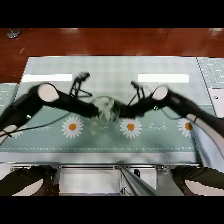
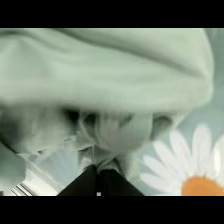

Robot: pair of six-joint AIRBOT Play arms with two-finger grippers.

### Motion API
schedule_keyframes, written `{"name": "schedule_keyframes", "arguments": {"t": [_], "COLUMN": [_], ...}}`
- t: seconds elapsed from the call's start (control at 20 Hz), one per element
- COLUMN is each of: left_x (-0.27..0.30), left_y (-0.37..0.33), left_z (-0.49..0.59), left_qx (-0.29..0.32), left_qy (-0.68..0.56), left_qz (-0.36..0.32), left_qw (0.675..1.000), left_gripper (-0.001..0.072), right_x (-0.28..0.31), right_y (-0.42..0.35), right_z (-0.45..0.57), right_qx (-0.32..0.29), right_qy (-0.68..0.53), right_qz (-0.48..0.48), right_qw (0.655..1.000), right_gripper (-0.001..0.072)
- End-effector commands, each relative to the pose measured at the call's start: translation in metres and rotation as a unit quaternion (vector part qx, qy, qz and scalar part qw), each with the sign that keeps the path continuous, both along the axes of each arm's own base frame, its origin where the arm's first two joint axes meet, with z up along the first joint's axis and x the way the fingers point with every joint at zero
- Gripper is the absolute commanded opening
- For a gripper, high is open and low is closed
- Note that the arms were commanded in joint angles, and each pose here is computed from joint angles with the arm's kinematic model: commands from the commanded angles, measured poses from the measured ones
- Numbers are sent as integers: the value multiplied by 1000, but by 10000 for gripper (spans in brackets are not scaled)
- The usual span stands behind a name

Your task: Fold the shirts.

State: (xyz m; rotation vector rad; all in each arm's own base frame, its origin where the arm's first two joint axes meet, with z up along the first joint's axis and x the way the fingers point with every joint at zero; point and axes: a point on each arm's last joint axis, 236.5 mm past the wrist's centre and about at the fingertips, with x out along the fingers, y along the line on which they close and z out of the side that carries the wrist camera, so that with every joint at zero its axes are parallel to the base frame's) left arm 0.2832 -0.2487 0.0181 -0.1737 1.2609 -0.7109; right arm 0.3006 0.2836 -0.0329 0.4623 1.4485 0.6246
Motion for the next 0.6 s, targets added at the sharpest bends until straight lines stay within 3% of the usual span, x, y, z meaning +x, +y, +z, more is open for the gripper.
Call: {"name": "schedule_keyframes", "arguments": {"t": [0.0, 0.25, 0.55], "left_x": [53, 97, 54], "left_y": [21, 87, 143], "left_z": [88, 260, 382], "left_qx": [-42, -71, -49], "left_qy": [-106, -274, -395], "left_qz": [52, 116, 148], "left_qw": [992, 952, 905], "left_gripper": [19, 19, 19], "right_x": [74, 117, 41], "right_y": [-39, -125, -181], "right_z": [104, 302, 446], "right_qx": [-25, -74, -118], "right_qy": [-139, -332, -497], "right_qz": [-24, -64, -110], "right_qw": [990, 938, 853], "right_gripper": [26, 26, 26]}}
